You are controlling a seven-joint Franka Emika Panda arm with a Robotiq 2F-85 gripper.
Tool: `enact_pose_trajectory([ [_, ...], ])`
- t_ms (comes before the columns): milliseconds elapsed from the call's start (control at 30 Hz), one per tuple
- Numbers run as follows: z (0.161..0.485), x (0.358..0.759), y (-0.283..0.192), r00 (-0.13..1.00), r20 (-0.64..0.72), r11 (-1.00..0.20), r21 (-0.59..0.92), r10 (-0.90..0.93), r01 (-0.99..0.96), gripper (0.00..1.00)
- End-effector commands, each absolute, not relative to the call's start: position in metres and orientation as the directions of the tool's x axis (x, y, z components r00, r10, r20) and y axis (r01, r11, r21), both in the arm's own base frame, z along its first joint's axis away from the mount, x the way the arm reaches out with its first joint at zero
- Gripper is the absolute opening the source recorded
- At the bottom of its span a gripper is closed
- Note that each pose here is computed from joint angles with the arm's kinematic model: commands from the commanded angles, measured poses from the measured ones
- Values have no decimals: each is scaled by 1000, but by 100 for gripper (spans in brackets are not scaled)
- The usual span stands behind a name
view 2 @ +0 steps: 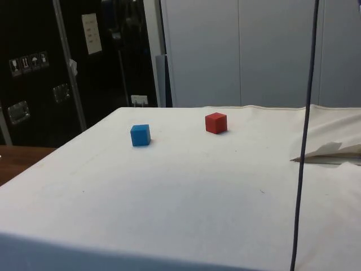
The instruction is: Stack the two cubes.
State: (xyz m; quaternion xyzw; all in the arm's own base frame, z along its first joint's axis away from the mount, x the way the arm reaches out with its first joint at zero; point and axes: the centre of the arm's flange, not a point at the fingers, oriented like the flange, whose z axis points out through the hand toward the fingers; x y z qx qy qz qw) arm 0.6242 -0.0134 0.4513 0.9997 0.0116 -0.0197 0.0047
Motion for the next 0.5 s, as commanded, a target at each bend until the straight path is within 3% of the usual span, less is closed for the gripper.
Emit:
enact_pose_trajectory([
  [0,449,628,-14,999,-39,-1000,16,24,25,100],
  [467,430,643,-14,995,0,-994,38,99,99,100],
])
